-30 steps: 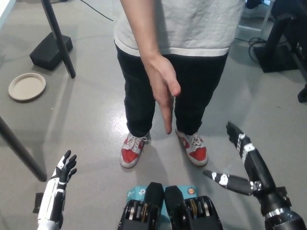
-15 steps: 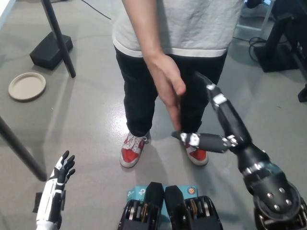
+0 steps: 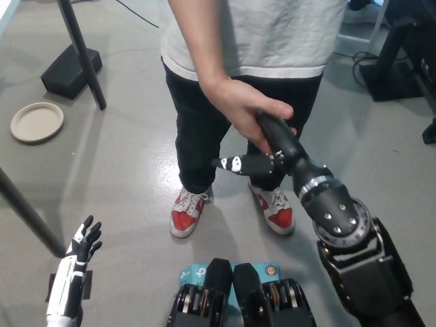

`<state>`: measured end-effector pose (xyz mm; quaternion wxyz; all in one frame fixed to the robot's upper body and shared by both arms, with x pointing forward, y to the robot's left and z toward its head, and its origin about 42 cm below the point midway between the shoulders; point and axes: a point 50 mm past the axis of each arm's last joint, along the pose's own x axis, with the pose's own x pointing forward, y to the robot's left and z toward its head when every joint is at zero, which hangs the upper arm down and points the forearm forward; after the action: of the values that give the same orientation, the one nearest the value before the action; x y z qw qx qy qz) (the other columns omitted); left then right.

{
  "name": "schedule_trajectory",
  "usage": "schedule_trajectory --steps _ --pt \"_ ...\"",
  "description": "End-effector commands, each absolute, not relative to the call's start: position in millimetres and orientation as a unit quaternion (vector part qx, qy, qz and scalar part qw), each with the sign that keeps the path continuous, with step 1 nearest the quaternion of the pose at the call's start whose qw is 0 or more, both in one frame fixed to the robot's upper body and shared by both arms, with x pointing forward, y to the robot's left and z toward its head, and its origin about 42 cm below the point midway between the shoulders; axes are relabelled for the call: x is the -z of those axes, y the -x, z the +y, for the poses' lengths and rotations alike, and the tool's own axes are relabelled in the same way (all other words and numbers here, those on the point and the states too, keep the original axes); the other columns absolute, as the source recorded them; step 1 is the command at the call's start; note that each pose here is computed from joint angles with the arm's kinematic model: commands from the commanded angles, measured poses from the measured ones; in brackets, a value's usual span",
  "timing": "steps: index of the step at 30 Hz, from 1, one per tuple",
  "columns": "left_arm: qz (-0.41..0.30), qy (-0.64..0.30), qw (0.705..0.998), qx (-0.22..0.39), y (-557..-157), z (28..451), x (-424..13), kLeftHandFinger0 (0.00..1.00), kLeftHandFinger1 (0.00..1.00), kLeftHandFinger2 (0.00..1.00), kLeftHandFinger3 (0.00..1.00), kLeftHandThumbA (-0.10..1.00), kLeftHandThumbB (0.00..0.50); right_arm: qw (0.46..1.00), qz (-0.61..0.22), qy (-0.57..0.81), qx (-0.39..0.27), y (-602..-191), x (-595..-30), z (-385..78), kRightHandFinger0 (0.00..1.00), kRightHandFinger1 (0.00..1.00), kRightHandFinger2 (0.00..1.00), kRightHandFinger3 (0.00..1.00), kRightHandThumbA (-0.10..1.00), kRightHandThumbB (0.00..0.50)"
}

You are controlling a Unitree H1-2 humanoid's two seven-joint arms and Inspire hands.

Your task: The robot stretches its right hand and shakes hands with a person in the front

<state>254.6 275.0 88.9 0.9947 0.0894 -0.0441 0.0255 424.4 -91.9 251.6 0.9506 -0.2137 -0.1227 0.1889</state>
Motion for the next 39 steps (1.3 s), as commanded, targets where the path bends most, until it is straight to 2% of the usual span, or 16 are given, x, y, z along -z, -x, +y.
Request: schedule_trajectory --steps 1,7,10,13,14,15,17,19,20,23,32,36,39 --pt "-0.071 -0.104 0.992 -0.031 -255.7 281.7 -97.2 1.00 1.00 1.00 1.00 1.00 0.148 0.940 -0.173 0.227 -0.185 -437.7 -279.5 -70.7 1.00 1.00 1.00 1.00 0.95 0.286" --pt "-0.078 -0.133 0.987 -0.033 -253.6 280.0 -98.6 1.00 1.00 1.00 1.00 1.00 0.104 0.941 -0.162 0.238 -0.179 -451.8 -287.0 -57.5 1.00 1.00 1.00 1.00 0.86 0.292" --pt "-0.080 -0.135 0.987 -0.032 -254.0 279.8 -97.8 1.00 1.00 1.00 1.00 1.00 0.110 0.942 -0.163 0.240 -0.169 -457.3 -291.1 -50.5 1.00 1.00 1.00 1.00 0.74 0.309" --pt "-0.080 -0.139 0.986 -0.033 -256.0 278.3 -96.8 1.00 1.00 1.00 1.00 1.00 0.101 0.944 -0.168 0.244 -0.146 -464.0 -298.7 -42.9 1.00 1.00 1.00 1.00 0.49 0.285" --pt "-0.081 -0.141 0.986 -0.033 -256.7 278.2 -97.1 1.00 1.00 1.00 1.00 1.00 0.100 0.944 -0.170 0.247 -0.139 -465.4 -299.6 -42.1 1.00 1.00 1.00 1.00 0.46 0.289" --pt "-0.084 -0.140 0.986 -0.032 -258.1 277.5 -97.3 1.00 1.00 1.00 1.00 1.00 0.094 0.944 -0.178 0.246 -0.130 -468.0 -300.9 -41.1 1.00 1.00 1.00 1.00 0.34 0.272" --pt "-0.085 -0.138 0.986 -0.030 -259.6 276.8 -98.0 1.00 1.00 1.00 1.00 1.00 0.099 0.941 -0.193 0.253 -0.111 -470.6 -303.0 -40.6 1.00 1.00 1.00 1.00 0.20 0.258" --pt "-0.084 -0.137 0.987 -0.029 -260.4 276.6 -99.1 1.00 1.00 1.00 1.00 1.00 0.101 0.941 -0.201 0.255 -0.095 -472.4 -303.3 -40.8 1.00 1.00 1.00 1.00 0.07 0.244" --pt "-0.085 -0.138 0.986 -0.029 -260.6 277.0 -99.5 1.00 1.00 1.00 1.00 1.00 0.100 0.941 -0.204 0.257 -0.088 -471.4 -303.8 -41.2 1.00 1.00 1.00 1.00 0.04 0.233" --pt "-0.088 -0.141 0.986 -0.028 -261.9 276.5 -101.0 1.00 1.00 1.00 1.00 1.00 0.096 0.940 -0.212 0.255 -0.082 -468.5 -303.9 -43.3 1.00 1.00 1.00 1.00 0.00 0.224" --pt "-0.091 -0.138 0.986 -0.026 -265.4 276.3 -103.1 1.00 1.00 1.00 1.00 1.00 0.101 0.941 -0.230 0.232 -0.088 -450.3 -308.4 -55.2 1.00 1.00 1.00 1.00 0.06 0.220" --pt "-0.092 -0.139 0.986 -0.027 -266.7 277.1 -104.3 1.00 1.00 1.00 1.00 1.00 0.103 0.942 -0.254 0.196 -0.102 -418.8 -320.6 -64.4 1.00 1.00 1.00 1.00 0.08 0.231" --pt "-0.098 -0.146 0.984 -0.026 -269.8 278.6 -107.2 1.00 1.00 1.00 1.00 1.00 0.093 0.926 -0.309 0.185 -0.115 -373.4 -346.6 -71.6 1.00 1.00 1.00 1.00 0.13 0.243"
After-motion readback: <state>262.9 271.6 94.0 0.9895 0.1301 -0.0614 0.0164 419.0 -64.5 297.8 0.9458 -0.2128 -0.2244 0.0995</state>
